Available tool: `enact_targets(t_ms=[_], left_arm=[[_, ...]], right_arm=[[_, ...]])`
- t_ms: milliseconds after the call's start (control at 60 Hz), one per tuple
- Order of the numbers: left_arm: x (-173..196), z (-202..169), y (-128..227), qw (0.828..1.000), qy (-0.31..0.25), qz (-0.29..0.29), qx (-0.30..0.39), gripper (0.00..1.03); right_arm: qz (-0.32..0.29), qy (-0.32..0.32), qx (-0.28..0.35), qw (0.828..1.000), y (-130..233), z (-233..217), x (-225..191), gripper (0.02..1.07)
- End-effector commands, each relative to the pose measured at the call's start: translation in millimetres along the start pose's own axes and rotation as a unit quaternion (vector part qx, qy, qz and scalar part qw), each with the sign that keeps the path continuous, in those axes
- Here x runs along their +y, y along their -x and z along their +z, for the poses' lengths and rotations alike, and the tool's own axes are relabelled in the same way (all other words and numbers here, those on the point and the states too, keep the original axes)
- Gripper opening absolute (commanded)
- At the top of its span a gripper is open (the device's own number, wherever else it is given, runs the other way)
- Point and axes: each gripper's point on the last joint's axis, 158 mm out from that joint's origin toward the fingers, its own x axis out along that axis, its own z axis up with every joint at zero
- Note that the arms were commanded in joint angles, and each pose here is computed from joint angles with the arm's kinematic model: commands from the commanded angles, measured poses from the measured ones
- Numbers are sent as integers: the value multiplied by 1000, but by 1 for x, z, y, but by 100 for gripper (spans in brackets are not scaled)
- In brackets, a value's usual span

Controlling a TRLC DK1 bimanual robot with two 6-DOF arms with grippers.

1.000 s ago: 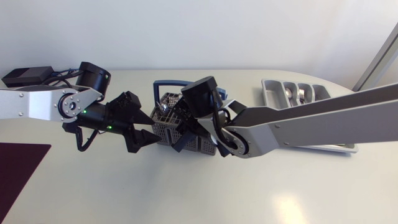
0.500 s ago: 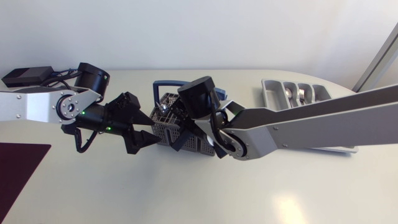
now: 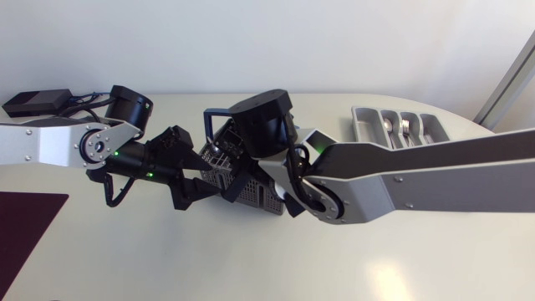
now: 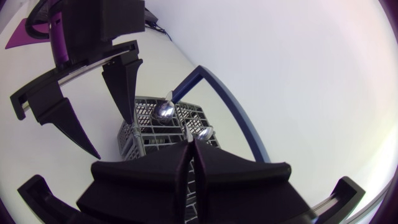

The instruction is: Transfer all utensils from the basket to the drawer tray.

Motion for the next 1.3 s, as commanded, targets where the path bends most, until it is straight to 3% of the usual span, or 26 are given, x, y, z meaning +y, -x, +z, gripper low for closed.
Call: enact_targets(t_ms=[0,450,700,933,1283], left_arm=[[-9,-1,0,1000,7,-9,-2,84],[-11,1,0,1000,12,-10,-3,84],[-9,3,5,1000,16,-2,-6,84],[-9,5,10,1000,20,2,-9,84],[-15,12,11,1000,19,6,-9,84]], right_arm=[[-11,20,-29,999,12,17,-1,8],[-23,32,-72,997,46,39,-18,7],[30,16,-86,996,77,44,-25,7],[97,8,-29,995,91,1,-37,7],[143,11,58,988,121,-79,-100,7]])
